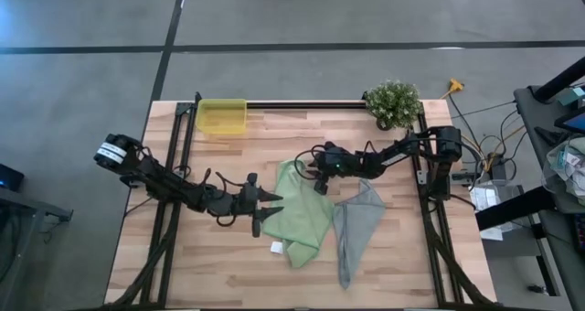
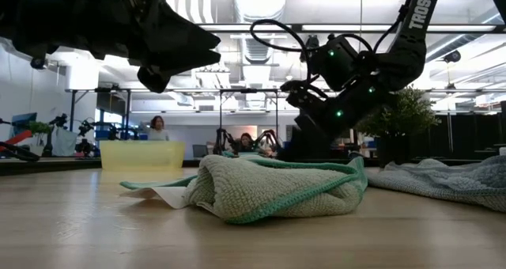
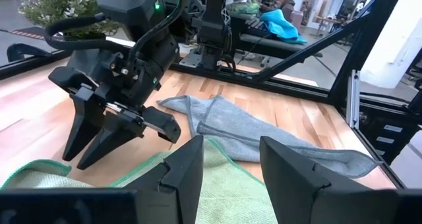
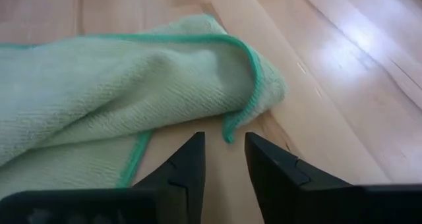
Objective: Roll microfiber towels into tight, uniform cylinder then place into a basket
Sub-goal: Fold the green towel
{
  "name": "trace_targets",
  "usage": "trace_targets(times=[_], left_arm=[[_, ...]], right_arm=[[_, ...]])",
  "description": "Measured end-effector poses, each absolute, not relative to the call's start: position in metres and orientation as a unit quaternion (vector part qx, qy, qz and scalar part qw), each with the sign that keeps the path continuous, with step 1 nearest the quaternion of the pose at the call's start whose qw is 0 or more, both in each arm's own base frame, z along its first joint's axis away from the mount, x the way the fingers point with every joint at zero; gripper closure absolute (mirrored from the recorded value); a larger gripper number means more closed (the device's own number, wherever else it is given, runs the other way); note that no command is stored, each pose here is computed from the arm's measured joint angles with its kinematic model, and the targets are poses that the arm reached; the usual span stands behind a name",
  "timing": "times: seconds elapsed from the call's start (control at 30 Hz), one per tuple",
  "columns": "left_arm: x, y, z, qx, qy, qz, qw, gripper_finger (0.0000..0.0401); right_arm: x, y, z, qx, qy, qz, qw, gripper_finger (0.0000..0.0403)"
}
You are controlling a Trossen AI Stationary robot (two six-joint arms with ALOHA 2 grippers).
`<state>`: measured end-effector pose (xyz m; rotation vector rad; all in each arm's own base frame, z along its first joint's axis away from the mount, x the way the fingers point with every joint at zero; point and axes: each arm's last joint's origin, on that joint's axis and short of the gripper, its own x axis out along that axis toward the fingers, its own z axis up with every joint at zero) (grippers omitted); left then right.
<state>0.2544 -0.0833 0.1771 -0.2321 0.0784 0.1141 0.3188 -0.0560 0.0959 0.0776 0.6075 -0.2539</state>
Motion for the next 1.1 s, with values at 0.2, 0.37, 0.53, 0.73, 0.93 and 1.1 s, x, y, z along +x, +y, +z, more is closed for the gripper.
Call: trace_targets(times=[0.2, 0.37, 0.53, 0.73, 0.93, 1.1], left_arm=[[0.2544, -0.0833, 0.1771, -0.111, 0.039, 0.057, 0.991, 0.0267], [0.2555, -0.0835, 0.1786, -0.103, 0.037, 0.057, 0.992, 0.0267], [0.2570, -0.0838, 0.1809, -0.081, 0.035, 0.056, 0.995, 0.0267], [0.2576, -0.0830, 0.1814, -0.066, 0.034, 0.057, 0.996, 0.0267], [0.2576, -0.0830, 0.1814, -0.071, 0.034, 0.057, 0.995, 0.0267], [0.2569, -0.0847, 0.1804, -0.095, 0.038, 0.055, 0.993, 0.0267]], right_arm=[[0.3211, -0.0568, 0.0994, 0.037, 0.277, -0.126, 0.952, 0.0263], [0.3223, -0.0586, 0.1023, 0.029, 0.260, -0.154, 0.953, 0.0248], [0.3203, -0.0574, 0.1000, 0.027, 0.268, -0.158, 0.950, 0.0252], [0.3163, -0.0566, 0.0964, 0.027, 0.276, -0.158, 0.948, 0.0258], [0.3165, -0.0565, 0.0965, 0.027, 0.276, -0.157, 0.948, 0.0260], [0.3197, -0.0570, 0.1005, 0.026, 0.258, -0.158, 0.953, 0.0261]])
